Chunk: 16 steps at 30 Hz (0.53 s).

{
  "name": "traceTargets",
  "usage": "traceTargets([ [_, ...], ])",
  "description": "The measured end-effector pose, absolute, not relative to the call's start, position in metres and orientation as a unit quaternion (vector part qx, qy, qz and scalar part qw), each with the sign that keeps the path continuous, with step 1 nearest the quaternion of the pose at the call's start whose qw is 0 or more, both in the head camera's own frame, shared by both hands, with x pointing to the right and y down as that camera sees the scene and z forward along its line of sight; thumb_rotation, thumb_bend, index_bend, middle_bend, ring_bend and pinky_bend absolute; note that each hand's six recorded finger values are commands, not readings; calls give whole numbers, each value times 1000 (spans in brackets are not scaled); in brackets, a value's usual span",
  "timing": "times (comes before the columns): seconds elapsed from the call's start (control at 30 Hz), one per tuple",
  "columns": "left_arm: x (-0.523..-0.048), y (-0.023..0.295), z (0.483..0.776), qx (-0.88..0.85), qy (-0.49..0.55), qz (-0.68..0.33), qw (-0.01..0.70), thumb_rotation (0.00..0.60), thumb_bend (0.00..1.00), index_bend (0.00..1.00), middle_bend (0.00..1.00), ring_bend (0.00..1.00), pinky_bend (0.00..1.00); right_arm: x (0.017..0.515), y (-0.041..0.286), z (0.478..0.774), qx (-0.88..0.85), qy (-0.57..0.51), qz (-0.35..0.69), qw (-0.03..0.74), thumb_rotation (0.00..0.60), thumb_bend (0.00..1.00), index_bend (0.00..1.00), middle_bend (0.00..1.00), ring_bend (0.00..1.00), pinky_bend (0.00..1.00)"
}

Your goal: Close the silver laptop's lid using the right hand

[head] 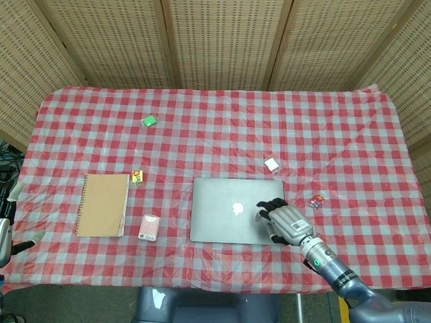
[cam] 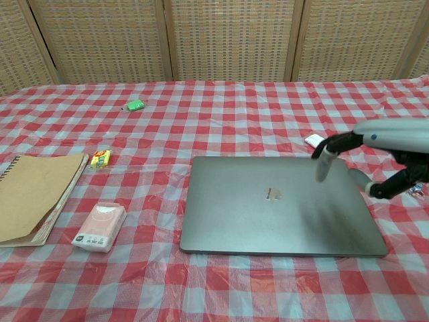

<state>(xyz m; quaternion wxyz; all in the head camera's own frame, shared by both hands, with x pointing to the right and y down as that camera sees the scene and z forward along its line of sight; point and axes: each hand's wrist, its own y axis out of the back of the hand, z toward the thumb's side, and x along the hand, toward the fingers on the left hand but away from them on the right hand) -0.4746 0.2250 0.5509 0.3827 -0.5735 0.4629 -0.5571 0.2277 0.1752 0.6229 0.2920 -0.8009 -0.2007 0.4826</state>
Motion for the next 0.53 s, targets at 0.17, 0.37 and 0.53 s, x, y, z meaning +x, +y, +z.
traceTargets([
  [0.17,-478,226,552,-571,464,-561,380,600,80,0,0,0,0,254,165,603,-762,-261,475,354,600,383,1,0,0,0],
  [0.37,-481,227,556,-569,463,-568,372,600,68,0,0,0,0,306,162,594,-696,-321,492,413,600,307,0,0,0,0],
  [0.53,-481,227,555,-568,464,-568,374,600,49,0,0,0,0,345,170,598,-660,-350,508,429,600,253,0,0,0,0],
])
